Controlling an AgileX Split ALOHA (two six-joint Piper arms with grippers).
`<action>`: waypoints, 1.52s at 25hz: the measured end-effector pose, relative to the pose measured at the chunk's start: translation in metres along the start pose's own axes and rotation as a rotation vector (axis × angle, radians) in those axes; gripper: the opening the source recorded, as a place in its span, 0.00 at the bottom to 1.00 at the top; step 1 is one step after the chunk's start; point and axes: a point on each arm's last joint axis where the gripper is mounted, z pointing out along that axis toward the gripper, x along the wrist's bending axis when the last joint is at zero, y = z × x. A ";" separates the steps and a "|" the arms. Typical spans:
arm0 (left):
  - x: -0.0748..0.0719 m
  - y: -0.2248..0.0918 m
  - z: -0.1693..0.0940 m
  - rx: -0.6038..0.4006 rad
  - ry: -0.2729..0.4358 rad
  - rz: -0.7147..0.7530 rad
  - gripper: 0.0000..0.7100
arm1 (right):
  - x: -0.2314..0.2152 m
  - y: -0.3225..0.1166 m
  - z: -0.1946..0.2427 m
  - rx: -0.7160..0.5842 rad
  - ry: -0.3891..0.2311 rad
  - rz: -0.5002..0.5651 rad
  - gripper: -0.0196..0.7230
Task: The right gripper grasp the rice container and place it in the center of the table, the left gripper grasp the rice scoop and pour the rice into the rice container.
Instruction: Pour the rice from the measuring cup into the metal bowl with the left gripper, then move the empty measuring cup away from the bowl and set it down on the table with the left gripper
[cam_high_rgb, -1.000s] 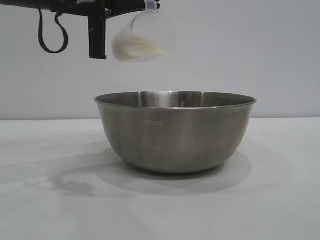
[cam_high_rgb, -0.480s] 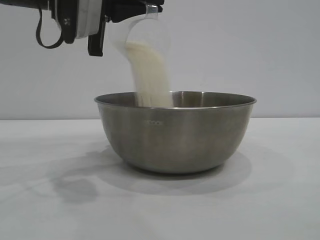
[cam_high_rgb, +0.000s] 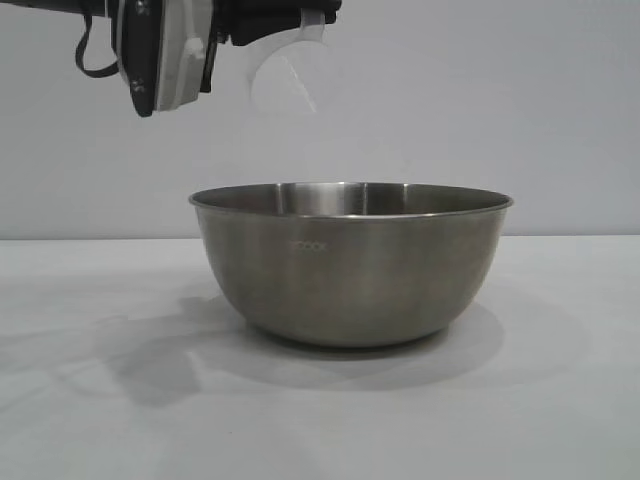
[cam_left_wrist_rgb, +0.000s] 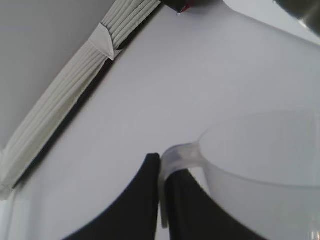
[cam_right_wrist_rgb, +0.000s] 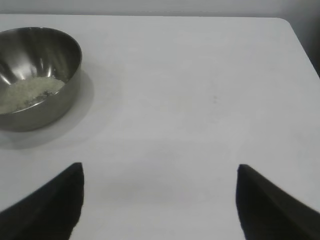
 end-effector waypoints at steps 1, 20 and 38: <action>0.001 0.001 0.000 -0.009 0.007 0.022 0.00 | 0.000 0.000 0.000 0.000 0.000 0.000 0.79; 0.008 0.005 0.006 -0.035 0.046 0.076 0.00 | 0.000 0.000 0.000 0.000 0.000 0.000 0.79; -0.008 -0.023 0.001 0.319 -0.007 -0.831 0.00 | 0.000 0.000 0.000 0.000 0.000 0.000 0.79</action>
